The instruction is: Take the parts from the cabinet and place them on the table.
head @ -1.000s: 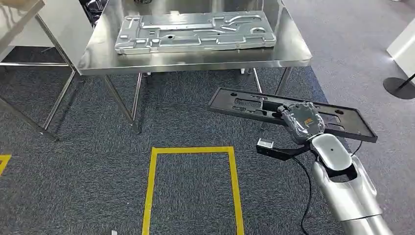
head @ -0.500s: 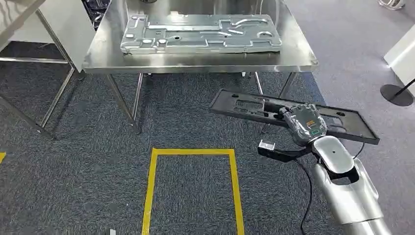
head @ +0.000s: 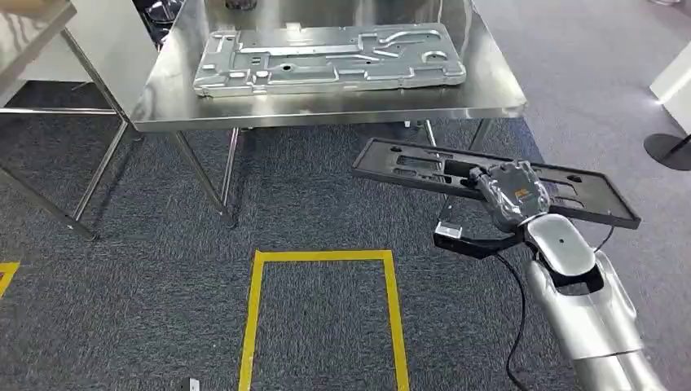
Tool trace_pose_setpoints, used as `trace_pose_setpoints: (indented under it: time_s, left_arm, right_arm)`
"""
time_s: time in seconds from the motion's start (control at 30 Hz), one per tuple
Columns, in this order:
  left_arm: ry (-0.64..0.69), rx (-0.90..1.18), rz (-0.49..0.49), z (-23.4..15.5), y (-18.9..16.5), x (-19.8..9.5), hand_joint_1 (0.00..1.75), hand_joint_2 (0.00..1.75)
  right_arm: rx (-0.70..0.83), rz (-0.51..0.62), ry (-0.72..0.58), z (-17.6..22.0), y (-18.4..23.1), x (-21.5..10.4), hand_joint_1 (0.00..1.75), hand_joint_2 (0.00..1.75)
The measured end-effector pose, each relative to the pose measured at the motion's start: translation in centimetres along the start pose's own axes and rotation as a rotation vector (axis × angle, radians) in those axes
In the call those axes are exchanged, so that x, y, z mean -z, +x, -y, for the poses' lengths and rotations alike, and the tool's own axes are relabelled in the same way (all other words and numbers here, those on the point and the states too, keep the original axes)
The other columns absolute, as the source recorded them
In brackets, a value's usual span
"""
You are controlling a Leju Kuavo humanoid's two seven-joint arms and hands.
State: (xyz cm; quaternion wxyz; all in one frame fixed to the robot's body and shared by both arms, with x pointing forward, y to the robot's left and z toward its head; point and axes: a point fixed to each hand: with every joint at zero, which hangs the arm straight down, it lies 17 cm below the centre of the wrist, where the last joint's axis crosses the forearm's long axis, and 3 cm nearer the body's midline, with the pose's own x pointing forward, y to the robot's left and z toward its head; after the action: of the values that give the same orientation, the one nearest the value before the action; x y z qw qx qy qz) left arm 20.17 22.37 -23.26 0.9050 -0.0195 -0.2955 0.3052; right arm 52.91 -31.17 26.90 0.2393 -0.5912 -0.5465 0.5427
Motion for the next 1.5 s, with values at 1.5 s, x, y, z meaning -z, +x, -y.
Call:
trace_pose_setpoints:
  time_s: [1.5]
  left_arm:
    - [0.006, -0.003, -0.001, -0.2, -0.2, -0.1, 0.0, 1.75]
  right_arm:
    - [-0.002, 0.019, 0.006, 0.3, -0.1, 1.3, 1.75, 1.75]
